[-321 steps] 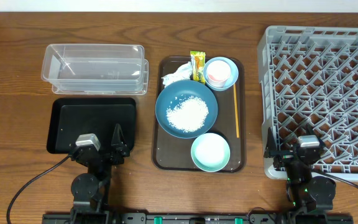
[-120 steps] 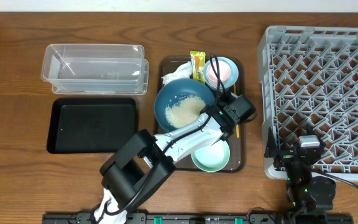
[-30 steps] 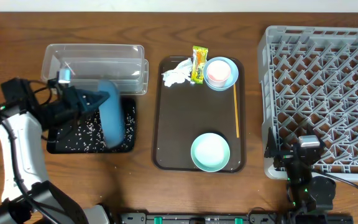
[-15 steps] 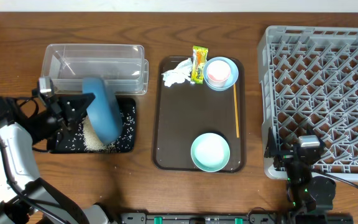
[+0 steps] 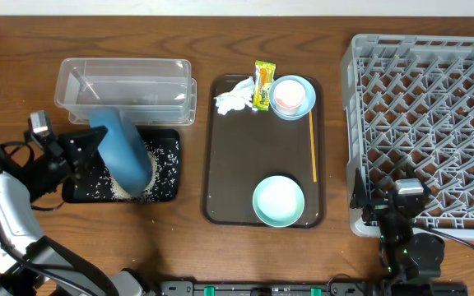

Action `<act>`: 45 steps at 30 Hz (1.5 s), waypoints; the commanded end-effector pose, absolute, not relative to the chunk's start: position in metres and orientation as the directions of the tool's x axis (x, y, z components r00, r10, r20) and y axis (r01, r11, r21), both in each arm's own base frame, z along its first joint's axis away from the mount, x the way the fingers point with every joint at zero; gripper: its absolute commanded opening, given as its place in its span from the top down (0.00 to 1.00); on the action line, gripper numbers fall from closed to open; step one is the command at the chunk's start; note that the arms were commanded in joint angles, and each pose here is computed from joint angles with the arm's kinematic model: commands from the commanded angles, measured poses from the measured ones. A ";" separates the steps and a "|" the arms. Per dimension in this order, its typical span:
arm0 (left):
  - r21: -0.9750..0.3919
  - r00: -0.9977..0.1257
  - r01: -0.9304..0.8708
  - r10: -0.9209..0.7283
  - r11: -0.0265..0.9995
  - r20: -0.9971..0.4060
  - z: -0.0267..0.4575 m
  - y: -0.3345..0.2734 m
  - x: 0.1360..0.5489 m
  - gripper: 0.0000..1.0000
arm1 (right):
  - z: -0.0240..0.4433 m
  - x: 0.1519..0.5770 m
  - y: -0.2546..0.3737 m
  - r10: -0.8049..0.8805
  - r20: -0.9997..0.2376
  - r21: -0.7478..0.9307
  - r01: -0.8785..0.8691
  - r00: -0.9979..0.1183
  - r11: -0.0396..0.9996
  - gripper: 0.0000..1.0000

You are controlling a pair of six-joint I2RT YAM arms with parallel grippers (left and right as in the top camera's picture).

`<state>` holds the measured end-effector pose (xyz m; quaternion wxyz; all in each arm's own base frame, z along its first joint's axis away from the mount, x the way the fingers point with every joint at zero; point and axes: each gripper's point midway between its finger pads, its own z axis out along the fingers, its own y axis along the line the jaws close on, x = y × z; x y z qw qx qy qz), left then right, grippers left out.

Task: Sort waste into correct bins and load items into the dishwasher rack
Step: 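Tilt the blue plate to pour the rice onto the black tray, then carry the emptied blue plate back and lower it onto the brown tray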

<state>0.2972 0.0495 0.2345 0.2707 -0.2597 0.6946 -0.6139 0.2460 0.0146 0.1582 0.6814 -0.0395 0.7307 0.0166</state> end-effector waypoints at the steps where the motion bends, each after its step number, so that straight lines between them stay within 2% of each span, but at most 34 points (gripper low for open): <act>1: -0.997 -0.716 0.006 -0.696 0.080 -0.060 0.246 0.048 0.295 0.94 | 0.157 0.246 0.012 -0.043 -0.997 -0.038 -0.067 -0.069 0.997 0.01; 3: -0.998 -0.717 -0.024 -0.697 0.051 -0.018 0.246 0.045 0.292 0.94 | 0.157 0.246 0.012 -0.043 -0.997 -0.038 -0.067 -0.069 0.997 0.01; 5: -0.993 -0.716 0.031 -0.691 0.110 -0.099 0.246 0.046 0.293 0.94 | 0.157 0.246 0.012 -0.043 -0.997 -0.038 -0.067 -0.069 0.997 0.01; 6: -0.994 -0.717 0.022 -0.691 0.108 -0.091 0.245 0.046 0.293 0.94 | 0.157 0.246 0.012 -0.043 -0.997 -0.038 -0.067 -0.069 0.997 0.01; 8: -0.999 -0.719 -0.037 -0.695 0.037 0.001 0.247 0.040 0.287 0.94 | 0.157 0.246 0.012 -0.043 -0.997 -0.038 -0.067 -0.069 0.997 0.01; 11: -0.990 -0.718 0.046 -0.685 0.130 -0.123 0.246 0.042 0.289 0.94 | 0.157 0.246 0.012 -0.043 -0.997 -0.038 -0.067 -0.069 0.997 0.01; 13: -0.997 -0.722 -0.017 -0.690 0.077 -0.041 0.245 0.039 0.286 0.94 | 0.157 0.246 0.012 -0.043 -0.997 -0.038 -0.067 -0.069 0.997 0.01; 14: -0.996 -0.721 0.011 -0.689 0.083 -0.065 0.248 0.038 0.285 0.94 | 0.157 0.246 0.012 -0.043 -0.997 -0.038 -0.067 -0.069 0.997 0.01; 16: -0.983 -0.716 0.080 -0.676 0.166 -0.173 0.246 0.041 0.288 0.94 | 0.157 0.246 0.012 -0.043 -0.997 -0.038 -0.067 -0.069 0.997 0.01; 17: -0.984 -0.720 0.055 -0.676 0.167 -0.155 0.242 0.041 0.288 0.94 | 0.157 0.246 0.012 -0.043 -0.997 -0.038 -0.067 -0.069 0.997 0.01; 18: -0.992 -0.723 0.017 -0.683 0.125 -0.098 0.243 0.039 0.285 0.94 | 0.157 0.246 0.012 -0.043 -0.997 -0.038 -0.067 -0.069 0.997 0.01; 19: -0.993 -0.722 0.034 -0.684 0.115 -0.104 0.247 0.037 0.284 0.94 | 0.157 0.246 0.012 -0.043 -0.997 -0.038 -0.067 -0.069 0.997 0.01; 21: -0.980 -0.714 0.098 -0.674 0.171 -0.189 0.248 0.039 0.286 0.94 | 0.157 0.246 0.012 -0.043 -0.997 -0.038 -0.067 -0.069 0.997 0.01; 24: -0.996 -0.722 0.012 -0.688 0.084 -0.067 0.248 0.036 0.283 0.94 | 0.157 0.246 0.012 -0.043 -0.997 -0.038 -0.067 -0.069 0.997 0.01; 30: -0.999 -0.734 -0.027 -0.679 0.046 -0.011 0.254 0.026 0.277 0.94 | 0.157 0.246 0.012 -0.043 -0.997 -0.038 -0.067 -0.069 0.997 0.01; 35: -0.980 -0.784 0.107 -0.592 0.170 -0.188 0.279 -0.011 0.264 0.94 | 0.157 0.246 0.012 -0.043 -0.997 -0.038 -0.067 -0.069 0.997 0.01; 42: -0.854 -0.790 0.426 -0.338 0.298 -0.512 0.331 -0.080 0.240 0.94 | 0.157 0.246 0.012 -0.043 -0.997 -0.038 -0.067 -0.069 0.997 0.01; 43: -0.850 -0.798 0.411 -0.319 0.330 -0.511 0.330 -0.084 0.243 0.94 | 0.157 0.246 0.012 -0.043 -0.997 -0.038 -0.067 -0.069 0.997 0.01; 45: -0.842 -0.821 0.256 -0.353 0.474 -0.449 0.313 -0.083 0.261 0.94 | 0.157 0.246 0.012 -0.043 -0.997 -0.038 -0.067 -0.069 0.997 0.01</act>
